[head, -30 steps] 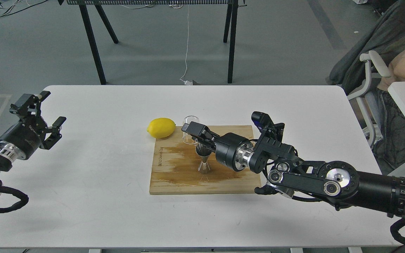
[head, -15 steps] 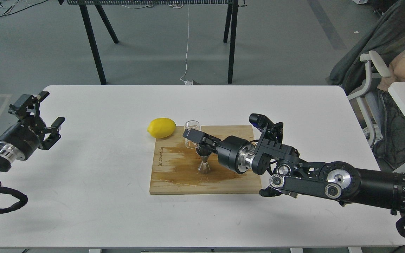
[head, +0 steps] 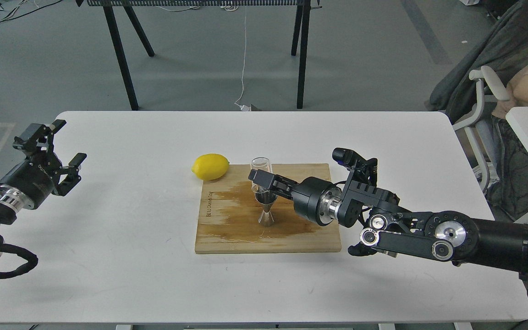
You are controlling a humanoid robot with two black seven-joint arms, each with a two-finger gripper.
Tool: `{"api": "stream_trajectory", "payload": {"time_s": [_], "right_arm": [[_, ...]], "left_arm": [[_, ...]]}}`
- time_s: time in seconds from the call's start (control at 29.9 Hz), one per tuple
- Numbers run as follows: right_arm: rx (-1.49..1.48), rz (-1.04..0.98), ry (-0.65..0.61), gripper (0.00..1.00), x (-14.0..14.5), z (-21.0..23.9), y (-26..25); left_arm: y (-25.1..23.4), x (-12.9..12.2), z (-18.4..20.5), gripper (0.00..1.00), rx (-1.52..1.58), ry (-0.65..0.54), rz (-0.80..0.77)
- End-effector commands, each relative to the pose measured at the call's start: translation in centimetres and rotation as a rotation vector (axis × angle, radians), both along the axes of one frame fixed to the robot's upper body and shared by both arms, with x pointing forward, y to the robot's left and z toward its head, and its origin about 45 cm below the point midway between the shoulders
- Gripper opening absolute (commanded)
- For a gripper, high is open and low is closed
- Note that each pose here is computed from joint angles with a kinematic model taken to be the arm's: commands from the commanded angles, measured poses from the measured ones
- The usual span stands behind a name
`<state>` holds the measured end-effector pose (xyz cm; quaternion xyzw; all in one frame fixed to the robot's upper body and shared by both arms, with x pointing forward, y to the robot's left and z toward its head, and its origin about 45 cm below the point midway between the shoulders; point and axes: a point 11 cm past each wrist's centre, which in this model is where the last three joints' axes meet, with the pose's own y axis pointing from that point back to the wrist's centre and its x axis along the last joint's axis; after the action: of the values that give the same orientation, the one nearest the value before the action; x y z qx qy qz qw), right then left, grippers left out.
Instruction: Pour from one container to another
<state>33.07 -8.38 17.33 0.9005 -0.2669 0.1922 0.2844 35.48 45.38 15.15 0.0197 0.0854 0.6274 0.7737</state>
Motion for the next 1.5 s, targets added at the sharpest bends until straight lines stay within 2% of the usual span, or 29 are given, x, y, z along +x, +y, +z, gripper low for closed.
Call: {"api": "stream_trajectory", "payload": {"time_s": [0.0,0.27,0.43,0.7,0.97,1.2,1.47], "right_arm": [[-0.005,0.015,-0.004,0.46,0.0,0.2,0.2],[-0.036,0.055,-0.022,0.46,0.0,0.3,0.3],[0.044,-0.057,0.010,0.46,1.8,1.9,-1.0],[0.535,-0.403,0.293,0.45,3.8,5.5,-3.7],[1.020,-0.787,0.508,0.45,4.4,4.8,-12.2],[1.488,-1.069,0.648,0.45,3.3,3.1,-19.7],[1.789,-1.309,0.809,0.45,0.8,-1.1,-25.0]], "left_arm": [[0.0,0.0,0.0,0.99,0.000,0.000,0.000],[0.0,0.0,0.0,0.99,0.000,0.000,0.000],[0.0,0.0,0.0,0.99,-0.003,-0.001,0.001],[-0.2,0.3,0.2,0.99,-0.010,-0.010,0.001],[-0.2,0.6,0.5,0.99,-0.036,-0.024,0.016],[-0.1,0.5,0.5,0.99,-0.045,-0.025,0.023],[-0.2,0.5,0.4,0.99,-0.044,-0.022,0.021]]}}
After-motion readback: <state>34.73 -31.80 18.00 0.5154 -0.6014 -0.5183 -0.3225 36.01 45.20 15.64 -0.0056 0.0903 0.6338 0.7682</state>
